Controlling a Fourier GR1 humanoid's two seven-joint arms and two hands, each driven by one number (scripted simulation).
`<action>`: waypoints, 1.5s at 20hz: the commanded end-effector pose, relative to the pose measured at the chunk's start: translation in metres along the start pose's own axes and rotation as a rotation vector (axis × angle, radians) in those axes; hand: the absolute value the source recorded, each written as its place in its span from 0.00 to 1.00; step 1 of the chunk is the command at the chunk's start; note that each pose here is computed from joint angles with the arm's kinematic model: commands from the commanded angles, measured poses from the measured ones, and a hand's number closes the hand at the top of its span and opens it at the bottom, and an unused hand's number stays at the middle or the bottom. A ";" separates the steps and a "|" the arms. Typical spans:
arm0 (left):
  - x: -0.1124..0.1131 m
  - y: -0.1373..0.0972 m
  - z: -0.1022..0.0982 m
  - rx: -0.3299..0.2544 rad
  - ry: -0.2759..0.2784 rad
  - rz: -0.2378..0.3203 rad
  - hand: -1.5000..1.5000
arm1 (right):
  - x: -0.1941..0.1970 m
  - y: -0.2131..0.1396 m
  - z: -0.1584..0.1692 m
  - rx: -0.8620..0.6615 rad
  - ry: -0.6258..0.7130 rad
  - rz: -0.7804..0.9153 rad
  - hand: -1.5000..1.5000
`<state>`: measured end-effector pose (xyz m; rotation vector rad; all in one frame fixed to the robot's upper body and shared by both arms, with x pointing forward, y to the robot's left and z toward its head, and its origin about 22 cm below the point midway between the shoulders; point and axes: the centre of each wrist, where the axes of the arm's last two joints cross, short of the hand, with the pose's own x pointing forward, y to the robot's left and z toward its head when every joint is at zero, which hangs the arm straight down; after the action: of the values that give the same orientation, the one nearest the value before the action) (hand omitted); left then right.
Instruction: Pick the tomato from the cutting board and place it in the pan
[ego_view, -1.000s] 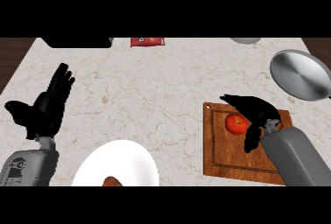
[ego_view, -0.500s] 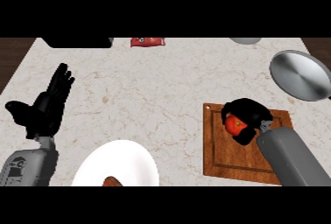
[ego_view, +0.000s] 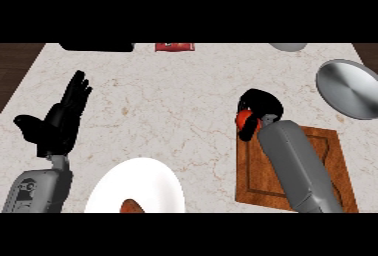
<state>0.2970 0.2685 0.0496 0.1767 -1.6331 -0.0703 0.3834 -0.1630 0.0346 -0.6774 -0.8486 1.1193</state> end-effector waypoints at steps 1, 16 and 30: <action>-0.006 -0.019 -0.003 -0.006 -0.010 0.004 0.50 | 0.038 -0.016 -0.004 -0.131 0.164 -0.125 1.00; -0.001 0.014 0.002 0.042 0.036 -0.011 0.50 | 0.043 -0.097 0.024 -0.856 0.204 -0.198 1.00; -0.012 -0.008 -0.010 0.010 0.004 -0.009 0.50 | -0.141 -0.165 0.014 -1.026 0.303 -0.440 1.00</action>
<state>0.3039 0.2659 0.0487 0.1945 -1.6273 -0.0547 0.4289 -0.2931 0.1463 -1.3070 -1.2610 0.1264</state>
